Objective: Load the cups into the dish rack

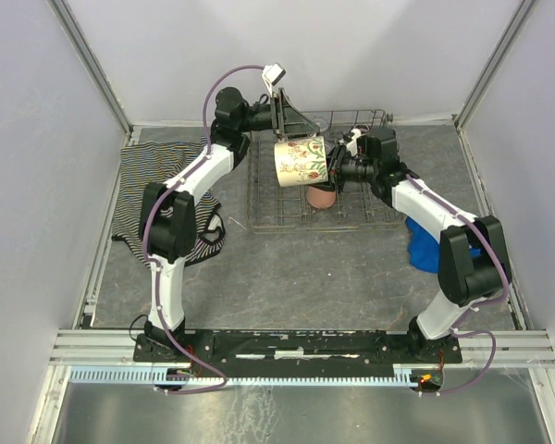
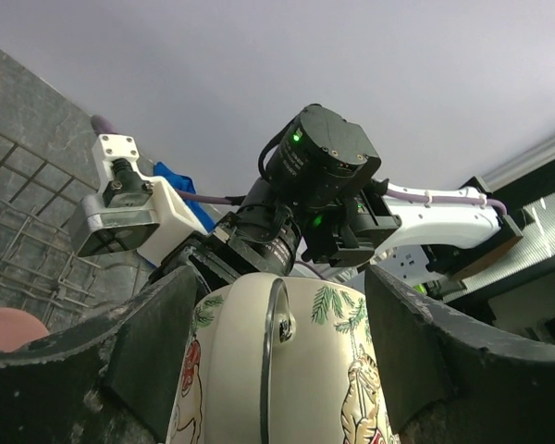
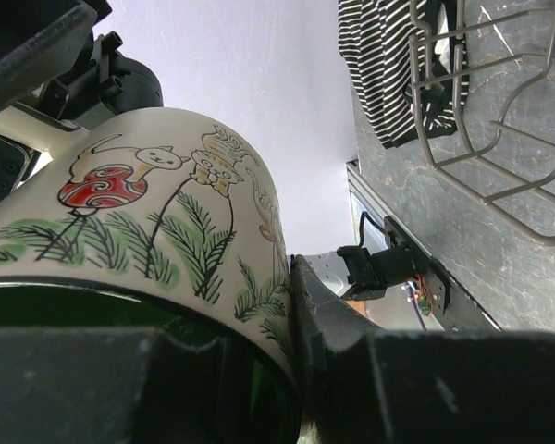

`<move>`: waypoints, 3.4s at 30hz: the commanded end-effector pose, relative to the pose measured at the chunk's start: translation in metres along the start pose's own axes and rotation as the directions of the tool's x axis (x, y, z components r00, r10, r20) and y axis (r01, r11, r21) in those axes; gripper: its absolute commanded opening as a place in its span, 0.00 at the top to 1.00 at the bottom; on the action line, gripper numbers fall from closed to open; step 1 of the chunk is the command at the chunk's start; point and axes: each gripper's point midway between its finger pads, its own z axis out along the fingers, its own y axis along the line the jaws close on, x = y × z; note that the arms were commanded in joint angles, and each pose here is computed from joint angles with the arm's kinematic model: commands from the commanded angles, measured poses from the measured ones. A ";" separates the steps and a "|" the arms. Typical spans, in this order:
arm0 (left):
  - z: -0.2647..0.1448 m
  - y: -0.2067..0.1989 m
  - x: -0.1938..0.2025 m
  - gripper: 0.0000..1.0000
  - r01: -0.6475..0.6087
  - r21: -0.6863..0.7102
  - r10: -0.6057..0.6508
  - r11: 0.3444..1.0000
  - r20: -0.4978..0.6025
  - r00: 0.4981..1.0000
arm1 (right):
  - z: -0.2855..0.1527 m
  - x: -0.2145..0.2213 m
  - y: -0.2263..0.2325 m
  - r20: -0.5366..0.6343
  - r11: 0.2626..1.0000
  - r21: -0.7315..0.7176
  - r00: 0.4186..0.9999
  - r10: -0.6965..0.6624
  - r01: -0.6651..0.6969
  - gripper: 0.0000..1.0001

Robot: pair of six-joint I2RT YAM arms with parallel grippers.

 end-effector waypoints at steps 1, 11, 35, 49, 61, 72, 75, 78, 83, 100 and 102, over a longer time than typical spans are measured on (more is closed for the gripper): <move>0.000 -0.023 0.004 0.21 -0.067 0.017 0.067 0.998 -0.010 0.998 | -0.014 0.007 0.068 0.012 0.967 -0.169 0.982 -0.190 0.189 0.99; -0.010 -0.016 0.014 0.28 -0.035 -0.010 0.035 0.999 -0.022 0.999 | -0.022 0.000 0.081 0.040 0.959 -0.207 0.981 -0.190 0.195 0.99; 0.007 -0.016 0.010 0.34 -0.047 0.019 0.047 0.999 -0.020 0.999 | -0.016 0.005 0.063 0.007 0.973 -0.164 0.987 -0.163 0.162 0.99; -0.007 -0.012 -0.001 0.42 -0.055 -0.005 0.055 0.998 0.004 0.998 | -0.013 0.007 0.058 -0.011 0.975 -0.153 0.987 -0.162 0.159 0.99; -0.007 0.001 0.005 0.97 -0.024 -0.027 0.024 0.999 0.013 1.000 | -0.010 0.007 0.048 -0.017 0.979 -0.137 0.988 -0.153 0.149 0.99; -0.043 0.054 -0.008 0.97 0.033 -0.352 -0.009 0.935 0.071 0.997 | 0.006 -0.013 0.025 -0.001 0.989 -0.123 0.996 -0.086 0.085 0.87; -0.055 0.058 -0.012 0.97 0.055 -0.392 -0.018 0.918 0.096 0.995 | 0.007 -0.016 0.024 0.003 0.989 -0.123 0.997 -0.082 0.082 0.77; -0.065 0.058 -0.017 0.97 0.080 -0.421 -0.030 0.904 0.125 0.992 | 0.007 -0.019 0.024 0.011 0.989 -0.125 0.997 -0.076 0.077 0.68; -0.077 0.053 -0.021 0.97 0.115 -0.437 -0.048 0.892 0.161 0.986 | 0.002 -0.026 0.023 0.033 0.989 -0.129 0.998 -0.061 0.065 0.60; -0.097 0.063 -0.033 0.97 0.191 -0.543 -0.086 0.818 0.212 0.974 | -0.021 -0.045 0.007 0.116 0.997 -0.043 0.991 -0.064 0.070 0.60; -0.098 0.065 -0.036 0.97 0.187 -0.569 -0.083 0.801 0.204 0.976 | -0.024 -0.046 0.005 0.122 0.997 -0.019 0.989 -0.077 0.080 0.60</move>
